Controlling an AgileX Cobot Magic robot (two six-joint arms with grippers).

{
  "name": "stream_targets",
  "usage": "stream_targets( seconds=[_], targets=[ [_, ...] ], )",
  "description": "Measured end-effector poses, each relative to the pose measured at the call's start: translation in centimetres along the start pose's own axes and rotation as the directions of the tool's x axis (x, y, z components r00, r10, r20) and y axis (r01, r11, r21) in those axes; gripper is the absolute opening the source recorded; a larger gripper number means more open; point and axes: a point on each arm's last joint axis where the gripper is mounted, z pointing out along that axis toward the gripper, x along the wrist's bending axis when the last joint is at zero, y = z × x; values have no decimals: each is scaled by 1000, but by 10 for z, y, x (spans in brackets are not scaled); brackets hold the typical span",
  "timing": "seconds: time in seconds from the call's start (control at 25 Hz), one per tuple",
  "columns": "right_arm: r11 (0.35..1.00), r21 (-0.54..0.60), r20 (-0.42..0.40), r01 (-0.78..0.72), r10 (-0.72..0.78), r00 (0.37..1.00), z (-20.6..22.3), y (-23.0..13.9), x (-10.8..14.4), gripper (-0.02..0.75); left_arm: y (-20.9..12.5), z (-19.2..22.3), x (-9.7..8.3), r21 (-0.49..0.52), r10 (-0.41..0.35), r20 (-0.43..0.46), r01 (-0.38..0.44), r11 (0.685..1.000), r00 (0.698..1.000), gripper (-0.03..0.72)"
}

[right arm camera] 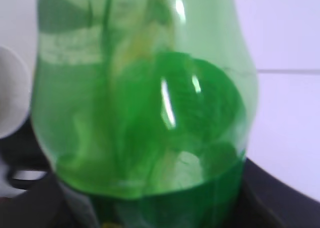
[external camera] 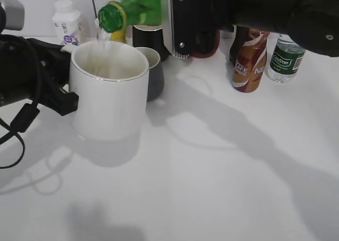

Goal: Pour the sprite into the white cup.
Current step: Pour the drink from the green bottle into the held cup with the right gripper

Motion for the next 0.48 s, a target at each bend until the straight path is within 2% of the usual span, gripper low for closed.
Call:
stream_targets(
  seconds=[0.16,0.28,0.36,0.48],
  targets=[
    [981,7,-40,-195,195,980,-3,0,13,415,0,0,0,-5,0,0,0,1000,1000,43],
    [924,25,-71,-382,383,921,-5,0,24,415,1,0,0,-7,-1,-1,1,1000,1000,43],
    [843,44,-79,-536,538,839,-6,0,28,415,1,0,3,-9,-2,-9,2,1000,1000,43],
    [643,65,-63,-763,766,640,-7,0,29,415,1,-1,11,-24,-10,-40,9,1000,999,43]
  ],
)
